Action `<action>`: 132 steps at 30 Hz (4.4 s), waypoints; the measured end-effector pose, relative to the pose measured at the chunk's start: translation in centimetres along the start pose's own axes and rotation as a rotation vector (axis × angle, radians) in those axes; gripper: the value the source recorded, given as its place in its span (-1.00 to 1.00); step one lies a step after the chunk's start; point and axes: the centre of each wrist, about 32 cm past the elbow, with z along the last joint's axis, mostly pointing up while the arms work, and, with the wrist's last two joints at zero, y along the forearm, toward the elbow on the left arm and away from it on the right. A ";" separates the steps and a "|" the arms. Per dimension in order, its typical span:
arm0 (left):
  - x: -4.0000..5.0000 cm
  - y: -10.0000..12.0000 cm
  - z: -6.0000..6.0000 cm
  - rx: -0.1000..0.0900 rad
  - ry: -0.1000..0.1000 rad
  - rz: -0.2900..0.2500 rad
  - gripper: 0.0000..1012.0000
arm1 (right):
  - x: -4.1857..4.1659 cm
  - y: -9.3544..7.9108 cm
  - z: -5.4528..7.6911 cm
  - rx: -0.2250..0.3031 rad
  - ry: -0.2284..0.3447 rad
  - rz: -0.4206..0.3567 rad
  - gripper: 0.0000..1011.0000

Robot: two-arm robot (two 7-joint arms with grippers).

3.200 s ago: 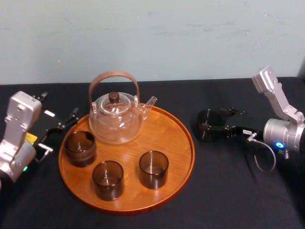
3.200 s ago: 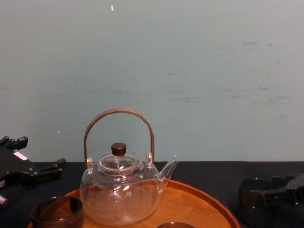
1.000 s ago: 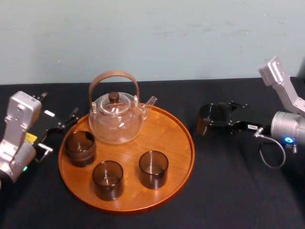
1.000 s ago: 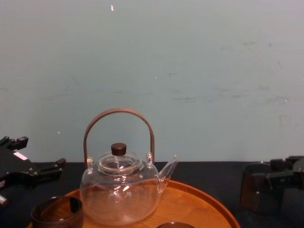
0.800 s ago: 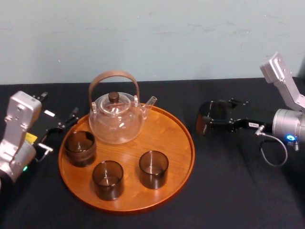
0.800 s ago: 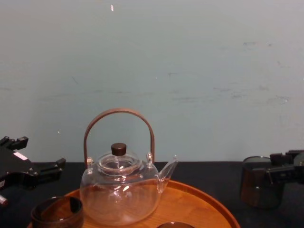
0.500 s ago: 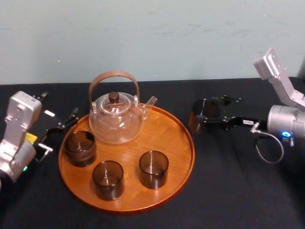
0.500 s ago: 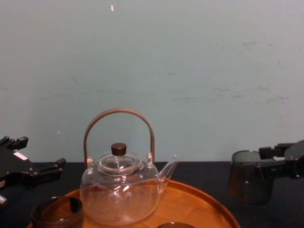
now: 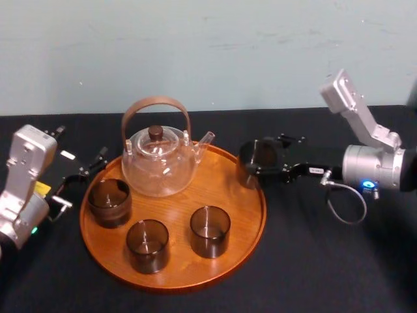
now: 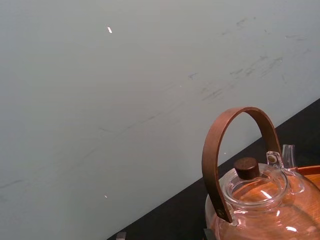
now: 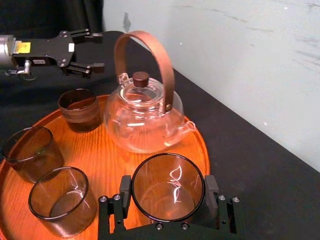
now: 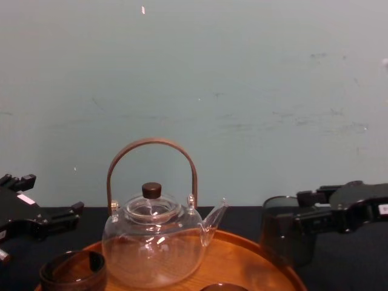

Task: Pick up the glass from the table and place it on the tray.

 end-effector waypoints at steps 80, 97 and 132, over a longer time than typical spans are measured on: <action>0.00 0.0 0.0 0.000 0.000 0.000 0.98 | -0.08 6.1 -2.5 -0.058 -0.009 0.036 0.98; 0.00 0.0 0.0 0.000 0.000 0.000 0.98 | -0.08 6.0 -2.5 -0.057 -0.008 0.037 0.98; 0.00 0.0 0.0 0.000 0.000 0.000 0.98 | -0.91 -3.7 -3.4 0.112 0.009 -0.150 0.98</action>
